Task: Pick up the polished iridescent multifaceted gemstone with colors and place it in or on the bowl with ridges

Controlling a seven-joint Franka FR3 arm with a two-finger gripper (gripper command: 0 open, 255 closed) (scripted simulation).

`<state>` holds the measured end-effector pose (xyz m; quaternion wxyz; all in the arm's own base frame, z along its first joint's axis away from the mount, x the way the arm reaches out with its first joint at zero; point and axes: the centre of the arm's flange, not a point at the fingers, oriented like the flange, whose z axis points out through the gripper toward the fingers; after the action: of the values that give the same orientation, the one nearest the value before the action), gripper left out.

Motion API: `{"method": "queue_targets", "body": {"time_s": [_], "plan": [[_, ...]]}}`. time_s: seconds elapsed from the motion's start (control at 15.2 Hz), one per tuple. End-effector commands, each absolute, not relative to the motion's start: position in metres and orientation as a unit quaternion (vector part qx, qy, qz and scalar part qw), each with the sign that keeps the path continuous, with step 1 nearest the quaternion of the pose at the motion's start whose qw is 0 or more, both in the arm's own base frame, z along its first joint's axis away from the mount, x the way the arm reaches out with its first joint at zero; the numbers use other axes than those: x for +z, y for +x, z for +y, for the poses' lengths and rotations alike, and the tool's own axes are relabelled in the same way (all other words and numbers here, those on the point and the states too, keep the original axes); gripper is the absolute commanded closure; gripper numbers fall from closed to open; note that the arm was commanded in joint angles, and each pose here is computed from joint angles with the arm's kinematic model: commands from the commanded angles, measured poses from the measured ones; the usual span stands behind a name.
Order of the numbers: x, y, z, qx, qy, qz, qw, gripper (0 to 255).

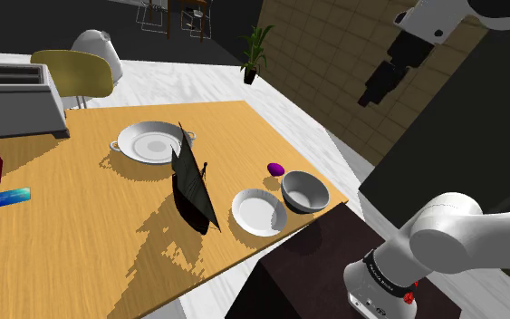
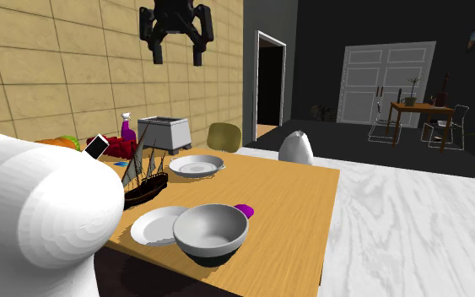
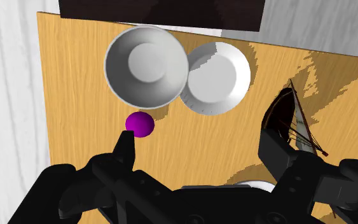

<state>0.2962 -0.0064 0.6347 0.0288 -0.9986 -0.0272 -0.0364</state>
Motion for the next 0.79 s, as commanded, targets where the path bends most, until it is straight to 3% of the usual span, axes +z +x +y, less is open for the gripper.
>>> {"method": "queue_targets", "body": {"time_s": [0.0, 0.73], "plan": [[0.635, 0.296, -0.006, -0.036, -0.999, -0.027, 0.029, 0], [0.512, 0.387, -0.012, 0.010, -0.999, 0.043, 0.024, 0]]}}
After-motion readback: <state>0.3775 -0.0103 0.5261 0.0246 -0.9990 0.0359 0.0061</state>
